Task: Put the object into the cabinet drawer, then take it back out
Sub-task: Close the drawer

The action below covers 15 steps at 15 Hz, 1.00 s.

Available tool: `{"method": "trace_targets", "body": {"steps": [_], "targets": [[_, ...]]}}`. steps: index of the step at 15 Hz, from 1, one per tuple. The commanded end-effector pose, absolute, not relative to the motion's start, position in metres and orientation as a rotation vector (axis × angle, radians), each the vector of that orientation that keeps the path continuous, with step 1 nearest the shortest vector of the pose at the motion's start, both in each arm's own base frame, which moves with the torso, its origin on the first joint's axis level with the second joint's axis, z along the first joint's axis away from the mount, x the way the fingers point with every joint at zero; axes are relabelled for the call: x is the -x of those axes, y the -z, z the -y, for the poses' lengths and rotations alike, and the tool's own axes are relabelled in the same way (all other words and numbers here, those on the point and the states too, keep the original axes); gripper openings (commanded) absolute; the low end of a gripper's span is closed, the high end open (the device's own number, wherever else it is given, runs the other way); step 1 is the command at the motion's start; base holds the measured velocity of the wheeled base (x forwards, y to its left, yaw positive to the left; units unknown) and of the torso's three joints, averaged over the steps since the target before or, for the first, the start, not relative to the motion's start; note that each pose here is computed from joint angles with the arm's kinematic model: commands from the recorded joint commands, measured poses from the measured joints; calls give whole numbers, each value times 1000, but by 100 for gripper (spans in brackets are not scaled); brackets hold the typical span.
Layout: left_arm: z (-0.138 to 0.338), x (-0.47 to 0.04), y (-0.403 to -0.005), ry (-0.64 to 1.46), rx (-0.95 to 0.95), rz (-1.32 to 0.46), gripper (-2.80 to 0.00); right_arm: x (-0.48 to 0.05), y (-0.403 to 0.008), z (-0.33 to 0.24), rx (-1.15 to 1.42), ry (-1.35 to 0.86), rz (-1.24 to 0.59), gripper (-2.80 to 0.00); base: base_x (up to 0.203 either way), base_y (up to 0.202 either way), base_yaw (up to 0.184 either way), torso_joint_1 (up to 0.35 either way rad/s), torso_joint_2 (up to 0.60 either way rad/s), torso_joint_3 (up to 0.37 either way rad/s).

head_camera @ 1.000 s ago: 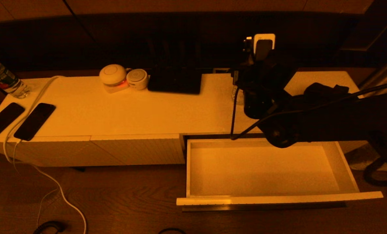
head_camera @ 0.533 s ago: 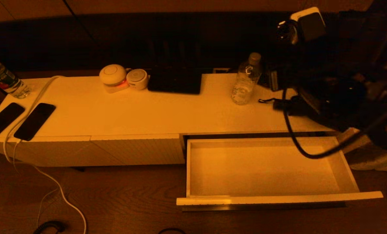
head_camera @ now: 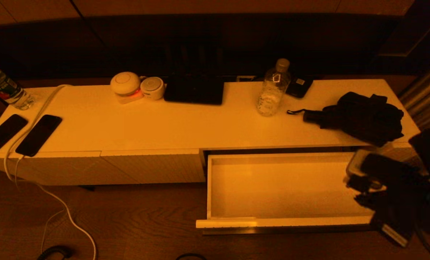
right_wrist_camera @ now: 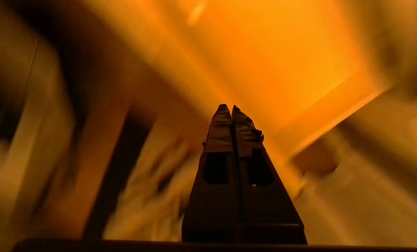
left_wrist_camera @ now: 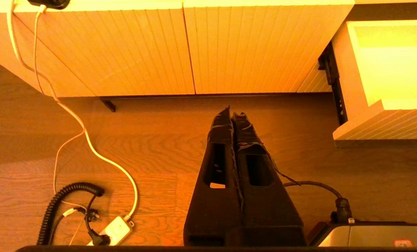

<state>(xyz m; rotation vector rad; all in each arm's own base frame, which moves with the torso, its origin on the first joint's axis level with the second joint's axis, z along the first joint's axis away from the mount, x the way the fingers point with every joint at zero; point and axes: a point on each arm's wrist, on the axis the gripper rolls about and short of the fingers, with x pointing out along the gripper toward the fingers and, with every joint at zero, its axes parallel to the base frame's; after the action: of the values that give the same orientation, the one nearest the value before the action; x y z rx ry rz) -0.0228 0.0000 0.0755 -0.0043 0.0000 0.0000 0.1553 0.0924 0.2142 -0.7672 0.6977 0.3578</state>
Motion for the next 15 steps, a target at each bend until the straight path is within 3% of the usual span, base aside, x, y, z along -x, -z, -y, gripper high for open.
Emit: {"method": "trace_targets", "body": {"steps": [1,9,15], "targets": [[0,23,-75,0,5,0,-280,-133,-205,-79,815,-402,-818,-280,0,0,0,0,0,0],[0,23,-75,0,5,0,-280,-120,-153,-79,891,-563,-1082,-280,0,0,0,0,0,0],[0,23,-75,0,5,0,-280,-154,-123,-104,848,-563,-953,-280,0,0,0,0,0,0]]}}
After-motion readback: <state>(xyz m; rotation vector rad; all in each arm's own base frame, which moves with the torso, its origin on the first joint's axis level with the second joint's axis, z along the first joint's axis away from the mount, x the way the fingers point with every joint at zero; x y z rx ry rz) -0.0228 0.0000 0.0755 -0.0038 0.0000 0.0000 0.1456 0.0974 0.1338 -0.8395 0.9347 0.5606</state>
